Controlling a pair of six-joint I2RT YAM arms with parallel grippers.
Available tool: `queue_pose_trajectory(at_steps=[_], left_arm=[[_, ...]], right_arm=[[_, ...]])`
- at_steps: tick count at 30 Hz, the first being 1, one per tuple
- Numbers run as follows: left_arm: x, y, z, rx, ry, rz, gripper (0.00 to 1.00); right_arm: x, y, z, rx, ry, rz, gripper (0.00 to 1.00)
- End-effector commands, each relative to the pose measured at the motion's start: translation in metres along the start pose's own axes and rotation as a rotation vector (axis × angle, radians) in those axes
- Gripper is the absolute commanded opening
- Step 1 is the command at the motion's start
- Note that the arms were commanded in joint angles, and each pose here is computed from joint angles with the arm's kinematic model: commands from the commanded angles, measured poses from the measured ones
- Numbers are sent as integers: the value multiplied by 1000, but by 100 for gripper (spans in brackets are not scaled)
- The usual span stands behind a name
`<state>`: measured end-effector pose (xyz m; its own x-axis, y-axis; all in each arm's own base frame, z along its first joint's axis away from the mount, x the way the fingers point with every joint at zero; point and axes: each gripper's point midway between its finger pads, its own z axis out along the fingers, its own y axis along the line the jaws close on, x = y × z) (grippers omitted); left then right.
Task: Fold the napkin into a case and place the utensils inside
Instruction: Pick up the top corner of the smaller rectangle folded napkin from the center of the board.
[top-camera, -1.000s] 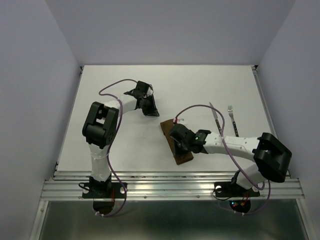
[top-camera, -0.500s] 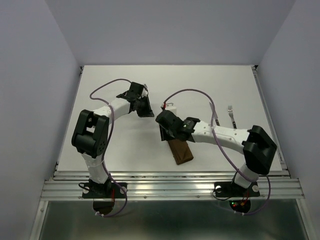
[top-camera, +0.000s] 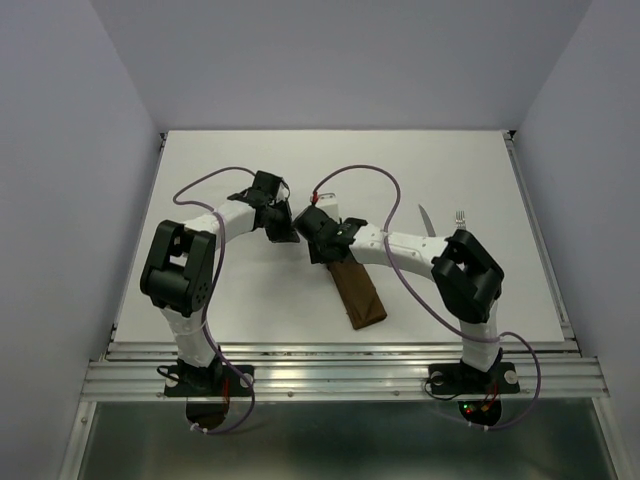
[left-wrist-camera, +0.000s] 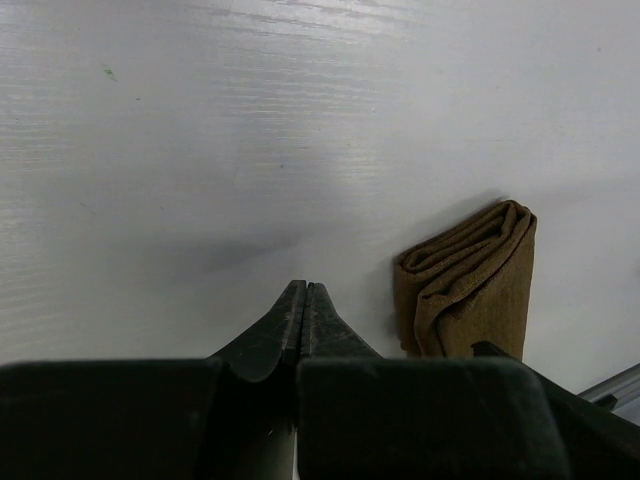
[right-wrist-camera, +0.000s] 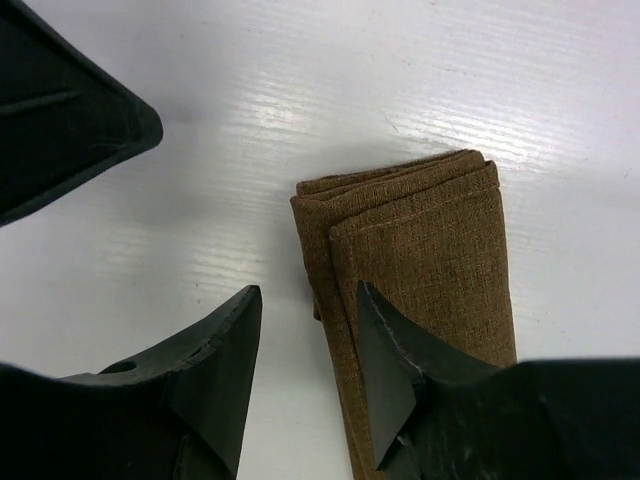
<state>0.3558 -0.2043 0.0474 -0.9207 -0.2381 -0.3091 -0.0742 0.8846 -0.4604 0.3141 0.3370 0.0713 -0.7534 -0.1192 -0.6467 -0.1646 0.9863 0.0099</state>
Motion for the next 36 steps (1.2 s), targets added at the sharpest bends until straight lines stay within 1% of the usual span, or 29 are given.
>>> queue_pose_trajectory(at_steps=[1, 5, 13, 21, 25, 28, 30, 32, 36], left_arm=[[-5, -9, -16, 33, -37, 14, 1], [-5, -8, -15, 34, -34, 14, 1], [-3, -12, -11, 59, -14, 12, 1], [-2, -14, -11, 65, -9, 13, 1], [-2, -15, -11, 70, -9, 15, 1], [-2, -15, -12, 71, -11, 15, 1], [-2, -14, -11, 69, -9, 15, 1], [-2, -15, -10, 71, -9, 14, 1], [-2, -14, -10, 71, -7, 13, 1]], right_arm=[[-17, -1, 4, 50, -55, -5, 49], [-17, -7, 12, 93, -68, -27, 49], [-20, 2, 20, 81, -66, -60, 47], [-20, 4, 24, 85, -66, -60, 37], [-17, 2, 26, 94, -61, -63, 36], [-16, 1, 28, 99, -58, -66, 41], [-15, 0, 29, 105, -56, -69, 41], [-14, 0, 30, 108, -54, -72, 39], [-14, -2, 30, 118, -56, -71, 26]])
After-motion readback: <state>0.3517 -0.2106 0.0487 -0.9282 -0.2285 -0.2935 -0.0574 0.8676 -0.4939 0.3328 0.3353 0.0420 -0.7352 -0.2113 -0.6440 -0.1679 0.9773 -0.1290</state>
